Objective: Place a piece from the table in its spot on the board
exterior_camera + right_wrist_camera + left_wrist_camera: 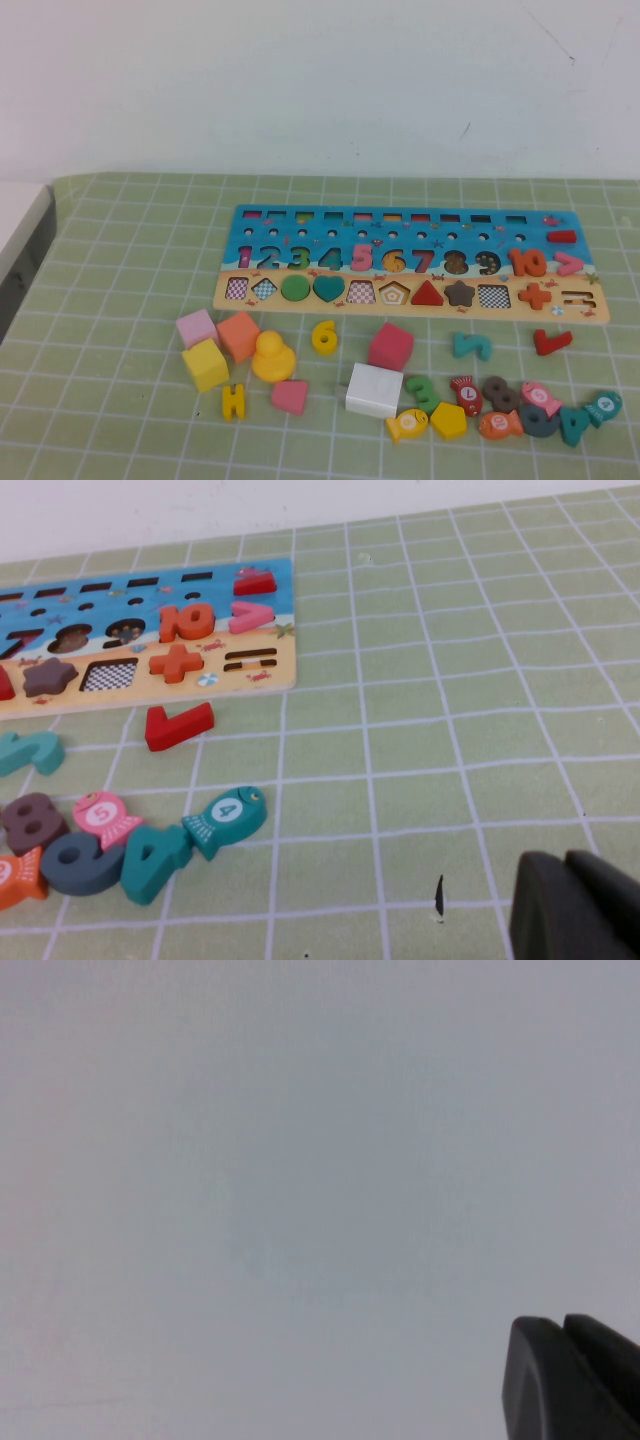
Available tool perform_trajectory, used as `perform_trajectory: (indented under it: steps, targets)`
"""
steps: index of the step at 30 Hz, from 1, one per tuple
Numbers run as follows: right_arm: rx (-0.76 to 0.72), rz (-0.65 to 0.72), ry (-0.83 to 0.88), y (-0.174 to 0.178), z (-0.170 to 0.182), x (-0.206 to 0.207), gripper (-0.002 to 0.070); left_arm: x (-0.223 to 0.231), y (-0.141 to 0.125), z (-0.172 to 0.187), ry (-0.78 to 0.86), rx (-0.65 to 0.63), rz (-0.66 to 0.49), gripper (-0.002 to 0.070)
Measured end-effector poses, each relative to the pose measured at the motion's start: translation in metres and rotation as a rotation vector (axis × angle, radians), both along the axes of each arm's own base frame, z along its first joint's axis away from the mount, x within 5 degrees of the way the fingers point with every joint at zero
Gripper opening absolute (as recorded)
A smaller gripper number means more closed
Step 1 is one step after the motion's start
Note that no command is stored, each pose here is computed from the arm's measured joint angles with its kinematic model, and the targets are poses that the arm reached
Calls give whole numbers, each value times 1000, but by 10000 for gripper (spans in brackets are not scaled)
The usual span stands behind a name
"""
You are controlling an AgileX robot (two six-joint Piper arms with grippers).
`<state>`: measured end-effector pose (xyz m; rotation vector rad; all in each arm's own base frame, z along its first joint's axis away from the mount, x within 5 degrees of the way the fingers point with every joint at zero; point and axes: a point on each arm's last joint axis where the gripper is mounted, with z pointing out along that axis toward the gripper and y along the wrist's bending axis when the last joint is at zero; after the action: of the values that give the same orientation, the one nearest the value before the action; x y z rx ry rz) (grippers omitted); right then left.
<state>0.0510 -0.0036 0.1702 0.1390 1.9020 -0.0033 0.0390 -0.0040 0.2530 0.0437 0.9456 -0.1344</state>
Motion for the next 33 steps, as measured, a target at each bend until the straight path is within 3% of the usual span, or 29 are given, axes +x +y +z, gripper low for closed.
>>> perform_trajectory:
  steps: [4,10,19,27,33]
  targets:
    - [0,0,0,0,0,0,-1,2,0,5,74,84,48,-2]
    - [-15,5,1,0,0,0,-1,-12,1,68,175,140,54,-2]
    - [-18,6,1,0,0,0,-1,34,-9,142,649,118,-38,-2]
    - [-18,6,1,0,0,0,-1,105,-19,125,933,116,-59,-2]
    - [-19,7,1,0,0,0,-1,180,-41,86,1329,71,-161,-2]
